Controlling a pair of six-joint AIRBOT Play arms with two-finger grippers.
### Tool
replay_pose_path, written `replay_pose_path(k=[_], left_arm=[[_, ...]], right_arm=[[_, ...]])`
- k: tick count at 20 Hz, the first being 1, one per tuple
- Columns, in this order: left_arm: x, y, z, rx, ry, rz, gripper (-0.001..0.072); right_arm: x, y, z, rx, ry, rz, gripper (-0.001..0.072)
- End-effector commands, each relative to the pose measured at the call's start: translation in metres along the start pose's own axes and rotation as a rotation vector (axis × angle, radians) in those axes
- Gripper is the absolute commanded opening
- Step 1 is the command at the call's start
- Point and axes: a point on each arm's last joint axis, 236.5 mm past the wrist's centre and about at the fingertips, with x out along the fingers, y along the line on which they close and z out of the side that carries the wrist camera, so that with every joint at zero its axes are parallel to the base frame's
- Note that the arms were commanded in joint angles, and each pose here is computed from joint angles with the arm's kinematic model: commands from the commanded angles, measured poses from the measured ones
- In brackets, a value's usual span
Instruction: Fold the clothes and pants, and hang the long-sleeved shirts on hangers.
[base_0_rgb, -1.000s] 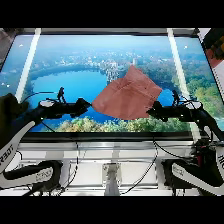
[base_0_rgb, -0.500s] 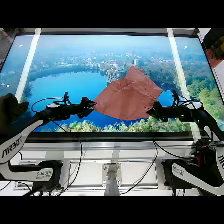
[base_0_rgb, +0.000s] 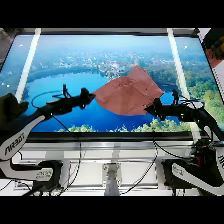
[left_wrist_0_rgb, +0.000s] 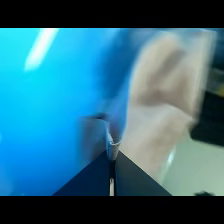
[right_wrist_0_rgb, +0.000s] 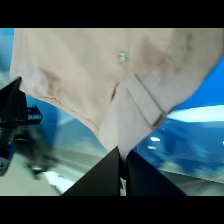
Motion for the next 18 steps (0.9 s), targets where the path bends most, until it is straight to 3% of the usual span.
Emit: replay_pose_path(k=[1, 4, 9, 15, 18], left_arm=[[-0.012, -0.121, 0.025, 0.23, -0.074, -0.221, 0.0004], [-0.029, -0.21, 0.037, 0.474, -0.17, -0.287, 0.0004], [-0.049, -0.291, 0.071, 0.753, -0.422, -0.236, 0.0004], [-0.091, -0.376, 0.092, 0.961, -0.611, -0.29, 0.0004], [-0.104, -0.389, 0.103, 0.976, -0.663, -0.295, 0.0004]], right_arm=[[-0.005, 0.045, 0.003, 0.087, -0.003, 0.187, 0.0009], [-0.022, 0.101, 0.015, 0.007, -0.022, 0.338, 0.001], [-0.074, 0.192, 0.102, -0.201, -0.293, 0.373, 0.0008], [-0.087, 0.303, 0.15, -0.327, -0.317, 0.491, 0.0008], [-0.078, 0.338, 0.162, -0.398, -0.356, 0.523, 0.0008]])
